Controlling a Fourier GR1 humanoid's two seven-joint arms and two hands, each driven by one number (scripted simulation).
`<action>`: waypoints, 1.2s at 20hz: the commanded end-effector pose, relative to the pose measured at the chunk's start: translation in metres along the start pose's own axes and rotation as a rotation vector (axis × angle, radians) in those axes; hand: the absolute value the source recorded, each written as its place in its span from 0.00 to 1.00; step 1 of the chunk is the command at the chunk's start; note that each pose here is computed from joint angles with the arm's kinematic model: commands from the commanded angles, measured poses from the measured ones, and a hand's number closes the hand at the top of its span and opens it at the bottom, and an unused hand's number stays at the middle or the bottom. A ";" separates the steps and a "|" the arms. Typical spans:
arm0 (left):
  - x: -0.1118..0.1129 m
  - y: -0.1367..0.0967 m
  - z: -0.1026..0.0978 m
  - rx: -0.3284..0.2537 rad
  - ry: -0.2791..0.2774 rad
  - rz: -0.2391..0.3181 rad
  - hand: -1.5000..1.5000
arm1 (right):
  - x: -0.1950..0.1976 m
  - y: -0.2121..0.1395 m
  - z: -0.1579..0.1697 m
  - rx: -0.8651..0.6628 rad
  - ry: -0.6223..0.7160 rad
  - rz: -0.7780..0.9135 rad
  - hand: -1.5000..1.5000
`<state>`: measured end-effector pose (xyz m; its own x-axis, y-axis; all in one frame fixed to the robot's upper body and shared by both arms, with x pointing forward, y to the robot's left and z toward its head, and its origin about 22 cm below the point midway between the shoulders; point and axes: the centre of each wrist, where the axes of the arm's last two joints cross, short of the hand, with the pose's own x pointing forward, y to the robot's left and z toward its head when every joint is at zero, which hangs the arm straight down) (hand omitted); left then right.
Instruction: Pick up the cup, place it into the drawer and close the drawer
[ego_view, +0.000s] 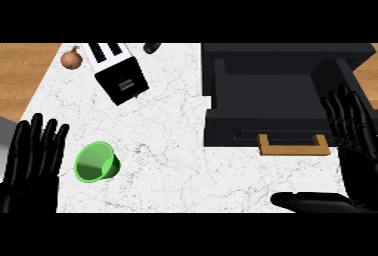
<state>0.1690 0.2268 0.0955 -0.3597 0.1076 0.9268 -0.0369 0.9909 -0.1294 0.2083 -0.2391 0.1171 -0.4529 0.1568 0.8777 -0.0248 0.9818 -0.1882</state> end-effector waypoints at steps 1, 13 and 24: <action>0.005 0.009 0.004 0.030 0.054 0.054 0.00 | -0.007 -0.008 -0.008 0.020 0.022 0.004 0.00; -0.066 0.054 0.042 0.200 0.139 -0.103 0.00 | -0.009 -0.012 0.002 0.020 0.000 0.016 0.00; -0.137 0.101 0.055 0.266 0.262 -0.165 0.00 | -0.025 -0.016 -0.010 0.011 0.001 -0.007 0.00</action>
<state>0.1635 0.3014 -0.0436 -0.1304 -0.0001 0.9915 -0.3114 0.9494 -0.0408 0.2260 -0.2583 0.1083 -0.4545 0.1568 0.8768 -0.0326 0.9808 -0.1923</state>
